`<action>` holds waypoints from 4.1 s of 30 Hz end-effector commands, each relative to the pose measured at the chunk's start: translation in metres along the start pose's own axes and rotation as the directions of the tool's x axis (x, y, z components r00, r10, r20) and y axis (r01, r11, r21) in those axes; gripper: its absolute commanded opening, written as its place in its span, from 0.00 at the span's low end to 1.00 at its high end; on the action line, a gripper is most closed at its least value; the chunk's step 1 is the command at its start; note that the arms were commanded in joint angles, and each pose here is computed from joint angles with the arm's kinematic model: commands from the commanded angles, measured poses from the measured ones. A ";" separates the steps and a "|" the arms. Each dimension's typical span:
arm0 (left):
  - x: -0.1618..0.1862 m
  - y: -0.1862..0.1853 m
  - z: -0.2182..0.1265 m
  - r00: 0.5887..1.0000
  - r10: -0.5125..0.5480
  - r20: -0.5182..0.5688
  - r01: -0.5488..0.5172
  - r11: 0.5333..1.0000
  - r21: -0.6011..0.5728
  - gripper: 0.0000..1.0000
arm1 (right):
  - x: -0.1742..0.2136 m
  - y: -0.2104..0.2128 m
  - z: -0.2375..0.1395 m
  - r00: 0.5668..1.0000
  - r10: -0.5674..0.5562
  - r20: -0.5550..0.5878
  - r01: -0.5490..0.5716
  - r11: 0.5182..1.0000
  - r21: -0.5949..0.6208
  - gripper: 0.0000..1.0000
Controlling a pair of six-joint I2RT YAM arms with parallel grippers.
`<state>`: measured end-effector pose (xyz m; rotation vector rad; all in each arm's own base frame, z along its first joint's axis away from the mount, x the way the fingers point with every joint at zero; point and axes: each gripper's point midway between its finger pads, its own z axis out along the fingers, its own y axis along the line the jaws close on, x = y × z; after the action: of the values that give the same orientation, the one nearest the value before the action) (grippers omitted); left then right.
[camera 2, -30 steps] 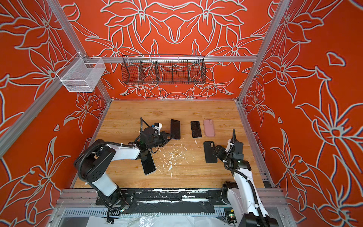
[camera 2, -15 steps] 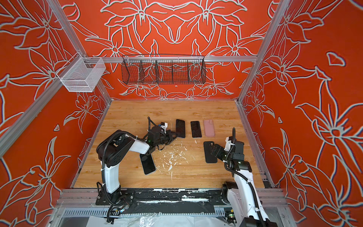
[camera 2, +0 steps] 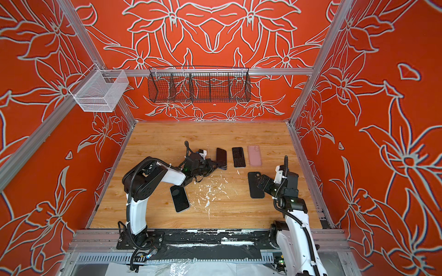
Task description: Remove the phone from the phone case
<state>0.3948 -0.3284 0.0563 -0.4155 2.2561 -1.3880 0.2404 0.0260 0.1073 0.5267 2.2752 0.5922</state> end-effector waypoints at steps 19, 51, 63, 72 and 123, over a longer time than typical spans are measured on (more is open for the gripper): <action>0.005 0.014 0.003 0.993 0.105 0.056 -0.096 0.985 -0.142 0.38 | 0.010 0.002 0.002 0.996 0.093 0.012 -0.092 0.994 -0.061 0.94; -0.045 -0.087 -0.183 0.904 0.421 0.070 -0.352 0.828 -0.437 0.99 | 0.030 0.096 -0.016 0.959 -0.222 -0.178 0.202 0.972 -0.123 0.94; -0.108 -0.032 -0.282 0.934 0.356 0.005 -0.283 0.752 -0.596 0.97 | 0.071 0.180 0.010 0.815 -0.538 -0.216 0.524 0.843 -0.120 0.98; -0.130 0.014 -0.298 0.978 0.199 0.063 -0.122 0.788 -0.603 0.97 | 0.122 0.251 0.032 0.739 -0.644 -0.198 0.633 0.764 -0.122 0.98; -0.151 0.058 -0.341 0.975 0.033 0.219 0.099 0.817 -0.568 0.97 | 0.310 0.299 0.114 0.609 -0.663 -0.435 0.666 0.725 -0.174 0.93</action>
<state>0.3447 0.0262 0.1623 -0.7747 2.4741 -0.5854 0.1786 0.4553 0.0337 -0.5974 2.6641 0.3340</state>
